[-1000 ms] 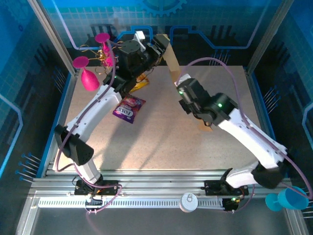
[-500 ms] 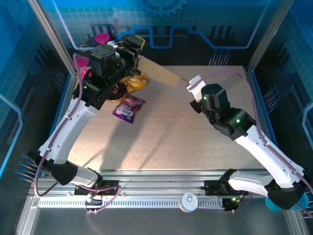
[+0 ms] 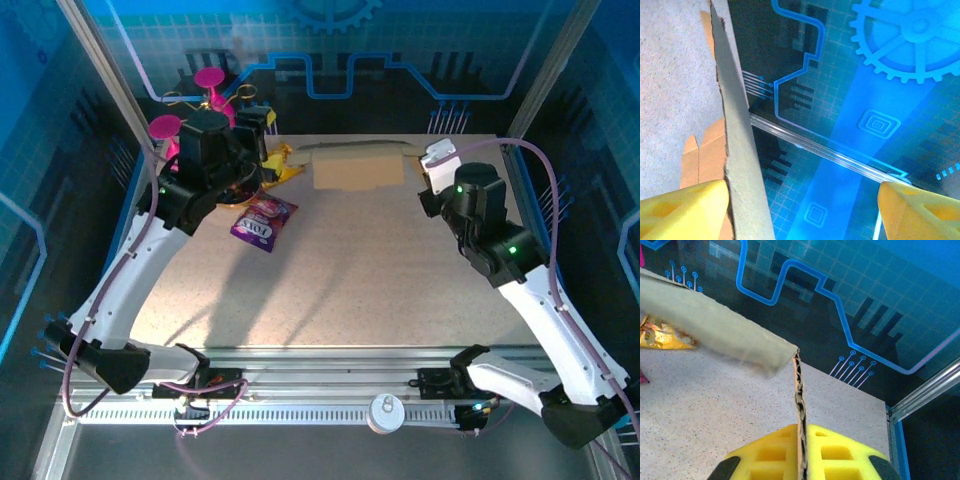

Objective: Fold the paper box

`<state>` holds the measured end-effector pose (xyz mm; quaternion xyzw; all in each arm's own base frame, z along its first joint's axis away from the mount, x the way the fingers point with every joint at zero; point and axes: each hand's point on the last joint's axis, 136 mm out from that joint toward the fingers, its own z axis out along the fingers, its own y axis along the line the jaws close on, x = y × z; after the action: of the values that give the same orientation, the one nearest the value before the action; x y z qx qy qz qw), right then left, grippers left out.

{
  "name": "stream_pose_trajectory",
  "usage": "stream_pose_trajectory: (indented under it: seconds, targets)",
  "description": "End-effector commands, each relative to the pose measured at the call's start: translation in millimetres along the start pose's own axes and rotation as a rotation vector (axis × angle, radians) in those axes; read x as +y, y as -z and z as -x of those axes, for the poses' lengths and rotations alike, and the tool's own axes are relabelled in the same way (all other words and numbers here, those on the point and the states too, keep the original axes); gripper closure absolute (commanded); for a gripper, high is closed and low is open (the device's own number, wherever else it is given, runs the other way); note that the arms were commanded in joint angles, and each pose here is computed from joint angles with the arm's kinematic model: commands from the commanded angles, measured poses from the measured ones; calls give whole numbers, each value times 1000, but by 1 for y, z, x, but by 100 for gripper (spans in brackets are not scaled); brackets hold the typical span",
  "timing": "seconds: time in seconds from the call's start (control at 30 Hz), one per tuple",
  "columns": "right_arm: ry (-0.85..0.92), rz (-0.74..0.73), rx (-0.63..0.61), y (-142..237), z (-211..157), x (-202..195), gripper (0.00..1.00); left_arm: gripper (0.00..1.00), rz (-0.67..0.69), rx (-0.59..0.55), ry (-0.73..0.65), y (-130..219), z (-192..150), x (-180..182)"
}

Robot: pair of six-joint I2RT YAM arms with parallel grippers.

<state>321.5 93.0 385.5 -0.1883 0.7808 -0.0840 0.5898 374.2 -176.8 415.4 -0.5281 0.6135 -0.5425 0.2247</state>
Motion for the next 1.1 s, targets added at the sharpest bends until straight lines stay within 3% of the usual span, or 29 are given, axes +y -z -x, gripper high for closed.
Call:
stream_pose_trajectory:
  seconds: [0.0,0.3,0.53,0.87,1.07]
  targets:
    - [-125,-7,-132,11,35,-19,100,21,13,59,55,3,-13,10]
    - [-349,-22,-171,7,46,-55,100,20,47,103,45,4,-28,22]
    - [-486,4,-217,2,59,-63,100,19,69,165,135,-19,-53,46]
    - [-536,52,-229,2,52,-64,100,18,-59,38,214,-26,-26,30]
    - [-617,116,-224,2,46,-64,100,22,-69,77,281,-52,-28,33]
